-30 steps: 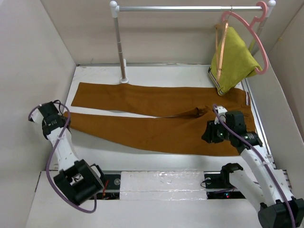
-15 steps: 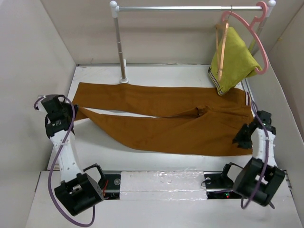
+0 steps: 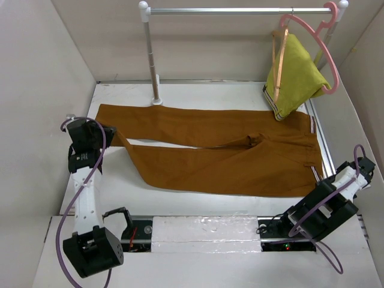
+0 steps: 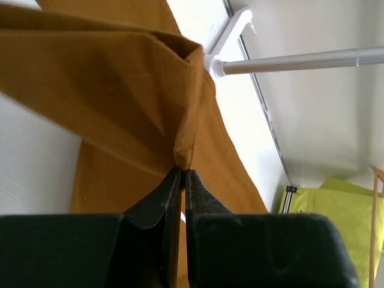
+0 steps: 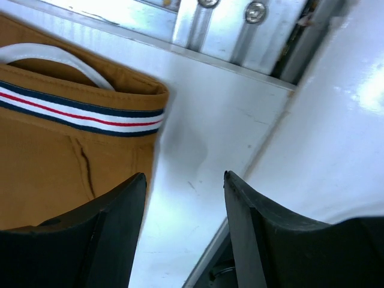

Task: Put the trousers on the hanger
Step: Fold the trousers at the center of the board.

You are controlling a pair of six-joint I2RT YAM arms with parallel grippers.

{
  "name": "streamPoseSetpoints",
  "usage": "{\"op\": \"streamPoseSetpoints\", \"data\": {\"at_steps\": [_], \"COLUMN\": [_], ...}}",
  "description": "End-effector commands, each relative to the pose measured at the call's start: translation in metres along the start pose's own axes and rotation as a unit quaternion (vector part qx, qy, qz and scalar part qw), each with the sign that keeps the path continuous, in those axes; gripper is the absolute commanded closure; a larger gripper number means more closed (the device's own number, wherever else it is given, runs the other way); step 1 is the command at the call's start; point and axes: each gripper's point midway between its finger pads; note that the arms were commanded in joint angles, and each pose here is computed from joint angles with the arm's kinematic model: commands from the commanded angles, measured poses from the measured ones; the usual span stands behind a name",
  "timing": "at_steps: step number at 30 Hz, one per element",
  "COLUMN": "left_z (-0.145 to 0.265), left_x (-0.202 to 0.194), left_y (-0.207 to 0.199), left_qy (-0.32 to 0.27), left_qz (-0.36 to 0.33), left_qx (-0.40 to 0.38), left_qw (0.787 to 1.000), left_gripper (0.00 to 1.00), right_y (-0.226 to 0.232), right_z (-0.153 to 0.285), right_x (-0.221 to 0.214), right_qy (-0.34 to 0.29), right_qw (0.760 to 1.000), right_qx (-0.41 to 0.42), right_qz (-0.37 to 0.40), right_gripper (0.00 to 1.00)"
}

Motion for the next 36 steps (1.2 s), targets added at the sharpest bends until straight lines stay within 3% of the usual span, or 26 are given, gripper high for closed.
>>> {"op": "streamPoseSetpoints", "data": {"at_steps": [1,5,10,14,16,19,22,28,31,36], "left_z": [-0.008,-0.017,-0.029,-0.037,-0.040,-0.041,-0.042,-0.044,-0.046,-0.059], "left_x": [0.005,0.005,0.008,0.009,0.012,0.023,0.036,0.080,0.092,0.112], "left_y": [-0.010,-0.002,0.009,0.020,0.024,0.026,0.021,0.006,0.002,-0.002], "left_qy": [-0.008,-0.008,-0.015,-0.020,-0.028,-0.045,-0.064,-0.118,-0.133,-0.162], "left_qz": [-0.012,-0.012,-0.018,-0.016,-0.016,-0.018,-0.016,-0.027,-0.033,-0.040], "left_qx": [-0.019,-0.007,0.014,0.032,0.043,0.058,0.064,0.096,0.109,0.126], "left_qw": [1.000,1.000,1.000,0.999,0.999,0.997,0.996,0.988,0.984,0.978], "left_gripper": [1.00,1.00,1.00,1.00,1.00,1.00,1.00,1.00,1.00,1.00], "right_y": [0.001,0.019,0.034,0.042,0.049,0.050,0.046,0.069,0.095,0.142], "right_z": [-0.003,-0.016,-0.022,-0.038,-0.037,-0.030,-0.007,0.079,0.113,0.135], "right_x": [0.016,0.009,0.023,0.020,0.030,0.035,0.047,0.104,0.132,0.161], "right_qy": [-0.025,-0.024,-0.066,-0.043,-0.056,-0.056,-0.083,-0.188,-0.248,-0.278], "right_qw": [0.999,0.998,0.996,0.997,0.996,0.996,0.994,0.972,0.954,0.939], "right_qx": [-0.006,0.028,0.053,0.064,0.064,0.067,0.060,0.046,0.081,0.115], "right_qz": [-0.026,-0.047,-0.037,-0.018,0.000,0.017,0.050,0.135,0.149,0.170], "right_gripper": [0.40,0.41,0.45,0.51,0.59,1.00,1.00,1.00,1.00,1.00]}}
Point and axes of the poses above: each gripper's point midway between its finger pads, its own z axis back along the fingers, its own y axis along the line the jaws close on, x = y × z, and after that the axes turned 7 degrees about z, right-handed
